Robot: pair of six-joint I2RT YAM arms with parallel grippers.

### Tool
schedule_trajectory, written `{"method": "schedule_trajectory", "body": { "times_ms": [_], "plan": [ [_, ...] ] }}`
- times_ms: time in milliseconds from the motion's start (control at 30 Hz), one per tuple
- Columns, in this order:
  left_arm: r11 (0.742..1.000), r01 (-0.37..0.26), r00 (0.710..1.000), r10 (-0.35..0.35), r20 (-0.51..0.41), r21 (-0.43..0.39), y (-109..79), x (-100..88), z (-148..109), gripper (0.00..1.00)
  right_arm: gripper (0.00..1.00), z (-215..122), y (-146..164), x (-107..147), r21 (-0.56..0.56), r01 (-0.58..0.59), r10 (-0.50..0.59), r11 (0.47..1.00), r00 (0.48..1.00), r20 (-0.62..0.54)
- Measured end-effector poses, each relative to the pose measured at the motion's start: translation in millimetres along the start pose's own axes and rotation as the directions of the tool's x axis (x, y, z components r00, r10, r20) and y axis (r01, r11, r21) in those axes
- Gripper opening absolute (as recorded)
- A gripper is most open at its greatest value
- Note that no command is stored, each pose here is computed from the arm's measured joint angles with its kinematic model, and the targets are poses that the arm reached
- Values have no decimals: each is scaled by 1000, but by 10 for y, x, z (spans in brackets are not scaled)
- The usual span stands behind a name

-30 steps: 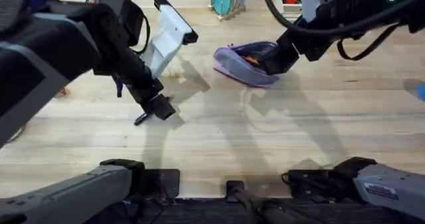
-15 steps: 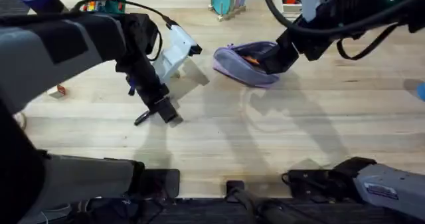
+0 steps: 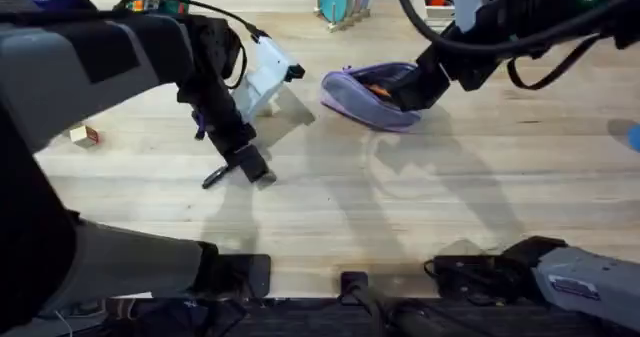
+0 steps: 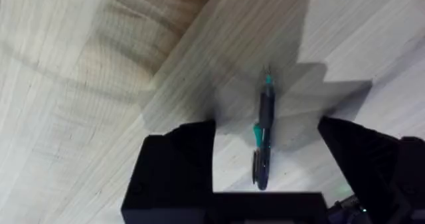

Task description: Unzip the bag, pick up the pens from the table one at a time and place them inside, then zip the bag closed.

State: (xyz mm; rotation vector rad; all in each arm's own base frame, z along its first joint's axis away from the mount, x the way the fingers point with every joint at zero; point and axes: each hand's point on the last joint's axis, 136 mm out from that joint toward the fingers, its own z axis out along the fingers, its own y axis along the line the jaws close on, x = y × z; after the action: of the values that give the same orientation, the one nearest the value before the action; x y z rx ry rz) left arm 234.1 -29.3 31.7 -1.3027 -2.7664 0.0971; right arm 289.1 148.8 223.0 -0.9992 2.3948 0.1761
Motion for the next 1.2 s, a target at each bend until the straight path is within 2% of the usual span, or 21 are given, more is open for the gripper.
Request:
{"method": "schedule_trajectory", "body": {
  "times_ms": [233, 267, 367, 500, 567, 667, 833, 900, 1200],
  "plan": [
    [999, -38, 999, 37, -37, -28, -23, -18, 16, 997, 997, -11, -110, 35, 17, -31, 31, 999, 1000, -2],
    [998, -45, 998, 43, -45, -38, -19, -19, 18, 965, 997, -14, -133, 42, 20, -37, 37, 999, 999, -2],
    [996, -68, 995, 64, -71, -64, -2, -27, 30, 788, 997, -20, -186, 61, 30, -53, 53, 998, 999, -3],
    [993, -93, 992, 86, -89, -76, -23, -37, 30, 719, 996, -23, -211, 69, 34, -59, 59, 998, 998, -3],
    [992, -102, 991, 95, -92, -75, -34, -42, 32, 603, 997, -23, -211, 70, 34, -59, 59, 998, 998, -4],
    [992, -106, 991, 99, -92, -75, -38, -47, 32, 369, 997, -23, -210, 71, 34, -59, 60, 998, 998, -4],
    [992, -109, 991, 103, -91, -69, -54, -48, 32, 82, 996, -23, -199, 96, 30, -61, 61, 998, 998, -15],
    [991, -111, 990, 104, -91, -71, -53, -53, 29, 53, 997, -23, -193, 110, 28, -61, 62, 998, 998, -20],
    [991, -111, 990, 104, -91, -72, -51, -55, 28, 46, 996, -23, -182, 108, 21, -63, 63, 998, 998, -19]
  ]
}}
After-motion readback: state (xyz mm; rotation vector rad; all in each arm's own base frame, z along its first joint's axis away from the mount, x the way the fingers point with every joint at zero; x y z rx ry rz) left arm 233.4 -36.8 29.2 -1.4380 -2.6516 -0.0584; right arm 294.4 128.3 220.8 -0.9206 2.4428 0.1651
